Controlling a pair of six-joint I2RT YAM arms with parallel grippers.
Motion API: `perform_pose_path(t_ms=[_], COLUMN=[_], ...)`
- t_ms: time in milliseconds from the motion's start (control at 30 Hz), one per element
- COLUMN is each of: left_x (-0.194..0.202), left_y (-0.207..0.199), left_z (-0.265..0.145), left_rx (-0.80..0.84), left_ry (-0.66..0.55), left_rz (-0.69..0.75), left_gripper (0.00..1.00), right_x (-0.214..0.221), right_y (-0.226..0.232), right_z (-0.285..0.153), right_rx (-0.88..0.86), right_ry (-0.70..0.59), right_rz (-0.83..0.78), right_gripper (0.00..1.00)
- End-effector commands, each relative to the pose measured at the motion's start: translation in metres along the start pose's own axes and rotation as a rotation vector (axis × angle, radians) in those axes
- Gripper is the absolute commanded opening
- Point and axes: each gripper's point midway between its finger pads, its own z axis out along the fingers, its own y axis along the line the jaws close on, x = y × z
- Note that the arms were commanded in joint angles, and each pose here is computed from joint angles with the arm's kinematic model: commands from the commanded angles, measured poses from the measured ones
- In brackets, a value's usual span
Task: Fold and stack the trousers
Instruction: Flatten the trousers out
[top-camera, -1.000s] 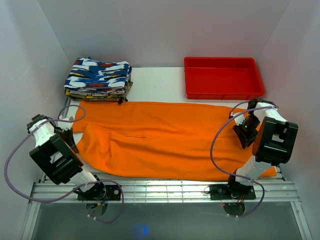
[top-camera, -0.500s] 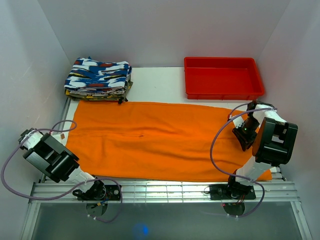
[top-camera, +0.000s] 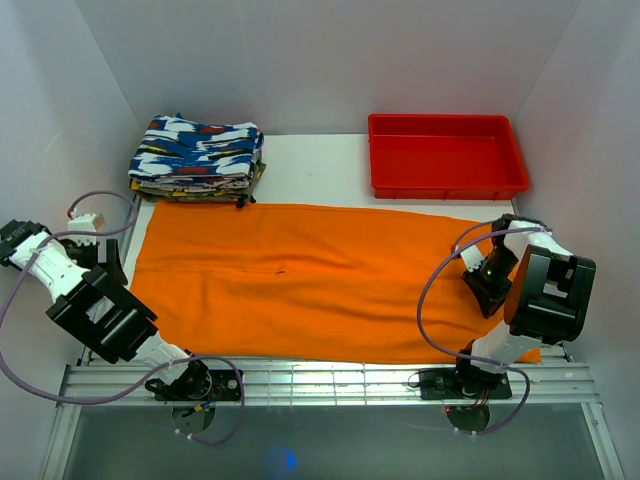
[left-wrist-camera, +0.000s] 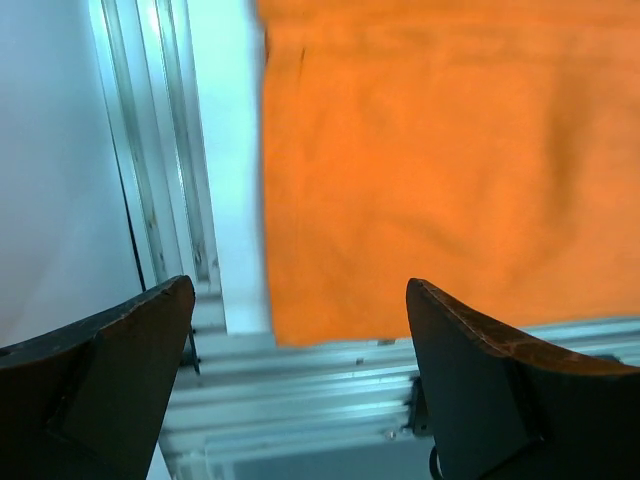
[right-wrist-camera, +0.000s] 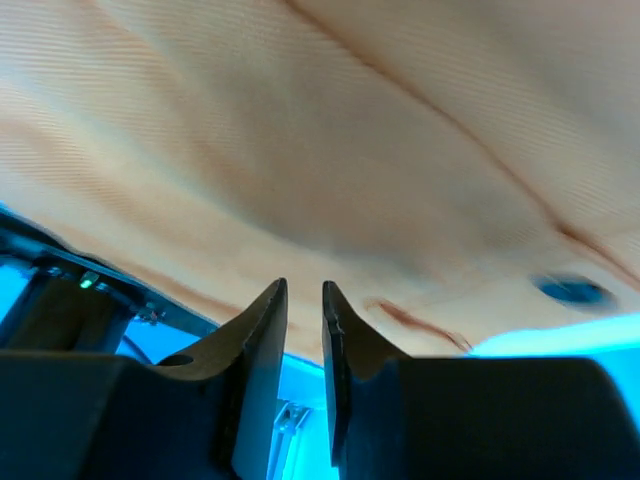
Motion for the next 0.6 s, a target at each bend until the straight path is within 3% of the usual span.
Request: perform_pose_path(t_ms=[0, 33, 100, 133, 200, 233, 333, 367, 467, 500, 567], left_x=[-0.066, -0.091, -0.113, -0.132, -0.147, -0.157, -0.186, -0.196, -0.217, -0.217, -0.225], left_y=[-0.028, -0.028, -0.035, -0.037, -0.04, -0.037, -0.04, -0.036, -0.035, -0.029, -0.042], left_z=[-0.043, -0.059, -0.074, -0.088, -0.1, -0.106, -0.104, -0.077, -0.056, -0.028, -0.005], left_rx=[0.044, 0.013, 0.026, 0.021, 0.044, 0.035, 0.109, 0.138, 0.222, 0.264, 0.295], left_ry=[-0.305, -0.426, -0.544, -0.64, -0.704, -0.743, -0.752, -0.687, -0.622, -0.564, -0.501], left_rz=[0.08, 0.112, 0.07, 0.099, 0.033, 0.058, 0.071, 0.036, -0.04, -0.078, -0.069], left_gripper=[0.98, 0.98, 0.98, 0.98, 0.98, 0.98, 0.98, 0.94, 0.88, 0.84, 0.74], right_x=[-0.045, -0.059, -0.081, -0.102, -0.121, -0.138, -0.156, -0.166, -0.184, -0.188, -0.194], right_y=[-0.021, -0.022, -0.03, -0.037, -0.043, -0.051, -0.062, -0.072, -0.091, -0.094, -0.093], right_z=[-0.063, -0.078, -0.11, -0.149, -0.187, -0.219, -0.251, -0.259, -0.256, -0.251, -0.231], right_rx=[0.098, 0.091, 0.114, 0.156, 0.204, 0.271, 0.335, 0.36, 0.346, 0.326, 0.216], right_ry=[-0.226, -0.292, -0.394, -0.513, -0.627, -0.734, -0.848, -0.893, -0.911, -0.899, -0.824], right_rz=[-0.037, -0.035, -0.036, -0.049, -0.071, -0.098, -0.056, -0.034, 0.032, 0.038, 0.01], right_gripper=[0.27, 0.3, 0.33, 0.36, 0.46, 0.6, 0.78, 0.77, 0.61, 0.53, 0.49])
